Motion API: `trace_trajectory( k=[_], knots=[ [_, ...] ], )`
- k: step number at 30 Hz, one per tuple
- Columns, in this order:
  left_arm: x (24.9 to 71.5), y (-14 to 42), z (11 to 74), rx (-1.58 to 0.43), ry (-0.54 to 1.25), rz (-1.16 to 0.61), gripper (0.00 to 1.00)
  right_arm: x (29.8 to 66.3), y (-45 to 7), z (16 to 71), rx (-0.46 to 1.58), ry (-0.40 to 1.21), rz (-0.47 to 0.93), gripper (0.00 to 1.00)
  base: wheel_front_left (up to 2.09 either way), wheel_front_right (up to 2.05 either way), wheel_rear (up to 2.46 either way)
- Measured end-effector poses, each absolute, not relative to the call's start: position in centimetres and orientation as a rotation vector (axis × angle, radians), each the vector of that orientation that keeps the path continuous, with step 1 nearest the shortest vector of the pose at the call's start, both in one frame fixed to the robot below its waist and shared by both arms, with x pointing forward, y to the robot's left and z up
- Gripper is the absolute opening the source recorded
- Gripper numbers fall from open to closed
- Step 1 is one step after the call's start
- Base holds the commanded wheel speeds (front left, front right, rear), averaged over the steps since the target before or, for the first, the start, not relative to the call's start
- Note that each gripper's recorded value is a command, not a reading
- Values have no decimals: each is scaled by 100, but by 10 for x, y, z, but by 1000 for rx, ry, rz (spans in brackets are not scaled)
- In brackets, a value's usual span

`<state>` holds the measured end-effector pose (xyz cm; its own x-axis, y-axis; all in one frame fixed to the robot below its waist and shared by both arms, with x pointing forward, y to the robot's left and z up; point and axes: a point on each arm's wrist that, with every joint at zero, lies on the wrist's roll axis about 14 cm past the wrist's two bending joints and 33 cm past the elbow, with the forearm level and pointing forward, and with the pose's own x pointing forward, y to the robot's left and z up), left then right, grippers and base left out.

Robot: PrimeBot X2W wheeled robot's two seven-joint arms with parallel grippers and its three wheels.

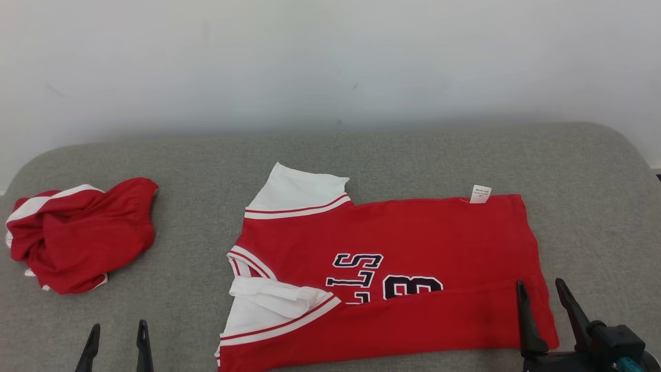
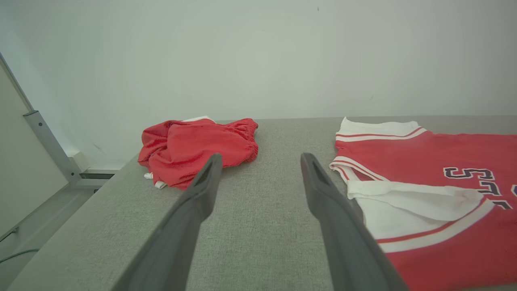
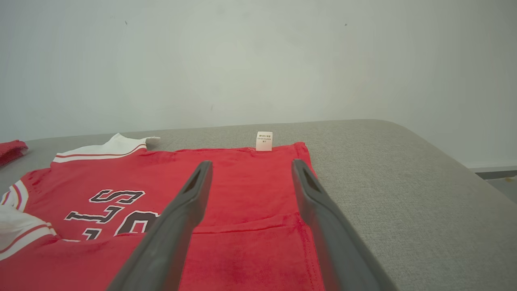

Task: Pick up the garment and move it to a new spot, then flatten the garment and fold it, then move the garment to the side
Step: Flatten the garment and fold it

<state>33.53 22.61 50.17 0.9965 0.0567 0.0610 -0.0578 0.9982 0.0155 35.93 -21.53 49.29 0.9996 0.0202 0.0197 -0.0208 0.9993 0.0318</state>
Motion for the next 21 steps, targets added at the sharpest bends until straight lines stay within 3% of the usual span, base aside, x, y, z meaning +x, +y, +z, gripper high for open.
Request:
trace_trajectory(
  k=[13, 21],
  knots=[
    [455, 198, 558, 27, -163, -151, 100, 427, -231, 509, 12, -25, 1, 100, 0, 0, 0],
    [541, 155, 555, 15, -15, -350, 100, 471, -253, 494, -3, 40, -42, 100, 0, 0, 0]
  ],
)
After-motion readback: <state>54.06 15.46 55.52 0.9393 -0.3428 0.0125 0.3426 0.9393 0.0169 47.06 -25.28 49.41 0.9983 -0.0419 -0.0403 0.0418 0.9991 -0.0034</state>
